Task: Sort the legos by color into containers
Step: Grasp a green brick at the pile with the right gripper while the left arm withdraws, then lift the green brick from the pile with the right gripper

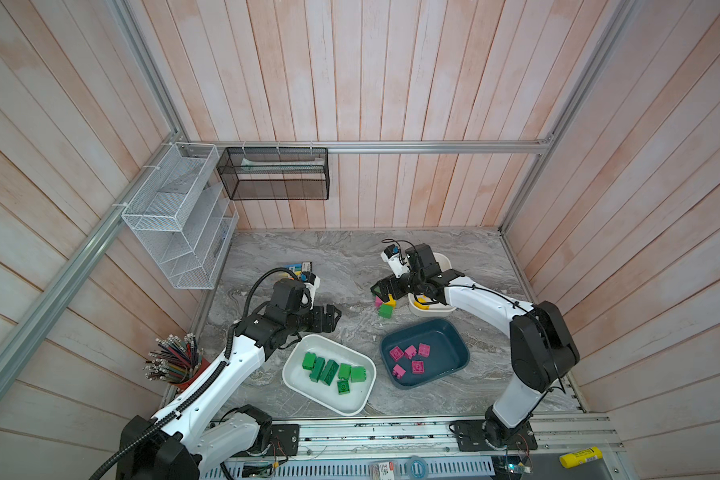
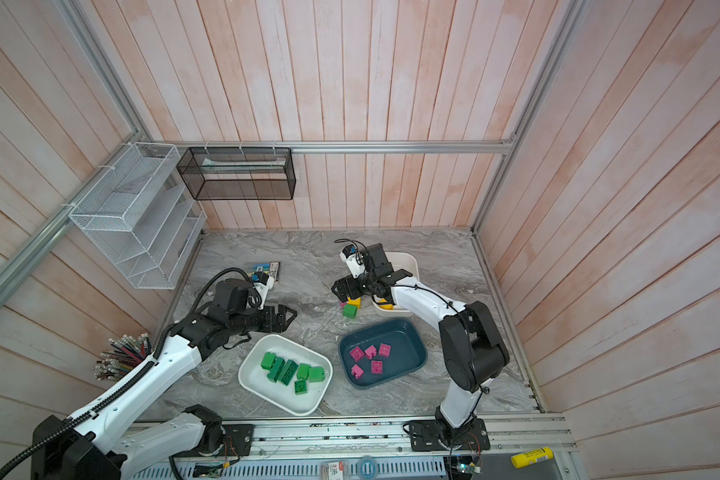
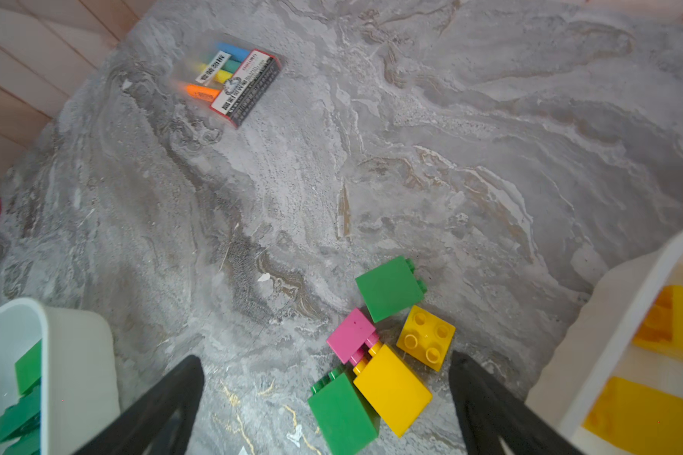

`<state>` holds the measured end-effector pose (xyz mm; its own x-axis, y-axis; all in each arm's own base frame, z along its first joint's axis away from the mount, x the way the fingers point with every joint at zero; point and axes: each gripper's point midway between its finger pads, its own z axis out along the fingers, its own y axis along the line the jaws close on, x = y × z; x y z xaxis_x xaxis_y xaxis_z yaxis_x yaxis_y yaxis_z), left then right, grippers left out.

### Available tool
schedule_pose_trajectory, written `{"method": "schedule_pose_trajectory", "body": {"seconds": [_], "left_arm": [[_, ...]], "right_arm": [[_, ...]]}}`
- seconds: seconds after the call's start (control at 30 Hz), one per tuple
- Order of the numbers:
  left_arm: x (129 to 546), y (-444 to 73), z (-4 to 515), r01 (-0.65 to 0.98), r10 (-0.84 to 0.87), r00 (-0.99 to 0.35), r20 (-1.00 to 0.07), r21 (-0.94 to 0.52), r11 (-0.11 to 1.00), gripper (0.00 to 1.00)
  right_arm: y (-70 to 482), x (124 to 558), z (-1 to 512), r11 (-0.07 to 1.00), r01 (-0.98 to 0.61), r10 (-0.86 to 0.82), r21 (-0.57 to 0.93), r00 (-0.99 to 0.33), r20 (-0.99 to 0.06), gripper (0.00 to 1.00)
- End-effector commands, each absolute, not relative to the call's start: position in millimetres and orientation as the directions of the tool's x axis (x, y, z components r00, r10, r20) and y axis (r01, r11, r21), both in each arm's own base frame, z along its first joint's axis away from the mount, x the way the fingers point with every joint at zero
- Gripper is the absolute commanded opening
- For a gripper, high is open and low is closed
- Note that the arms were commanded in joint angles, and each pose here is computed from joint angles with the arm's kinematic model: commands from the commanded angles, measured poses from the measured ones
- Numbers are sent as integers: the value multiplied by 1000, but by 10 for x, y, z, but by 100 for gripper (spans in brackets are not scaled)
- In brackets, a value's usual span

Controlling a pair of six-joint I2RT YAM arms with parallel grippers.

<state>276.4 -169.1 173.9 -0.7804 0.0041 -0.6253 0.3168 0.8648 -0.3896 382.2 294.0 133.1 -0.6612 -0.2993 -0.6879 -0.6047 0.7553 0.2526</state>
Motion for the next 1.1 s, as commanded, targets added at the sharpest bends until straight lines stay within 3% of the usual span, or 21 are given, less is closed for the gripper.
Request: {"method": "schedule_pose_trajectory", "body": {"seconds": [0.0, 0.37, 0.67, 0.83, 1.07], "left_arm": [[2760, -1687, 1761, 348, -3, -765, -644, -416, 840, 100], [2760, -1614, 1697, 341, -2, -773, -634, -419, 842, 100], [2725, -1545, 1651, 338, 11, -772, -635, -396, 853, 100], [2705, -1530, 1606, 339, 20, -776, -631, -389, 857, 100], [2716, -1531, 1571, 342, 35, -781, -624, -380, 859, 100]], "right_arm": [[2911, 3948, 1211, 878, -396, -135, 270, -745, -653, 97], [2915, 4102, 743, 965, -75, 82, 251, -824, -560, 89], [2975, 4239, 524, 968, -13, 127, 249, -833, -539, 76], [2947, 4298, 458, 973, 14, 141, 229, -824, -548, 60], [2954, 4399, 385, 979, 33, 141, 200, -819, -556, 51]]}}
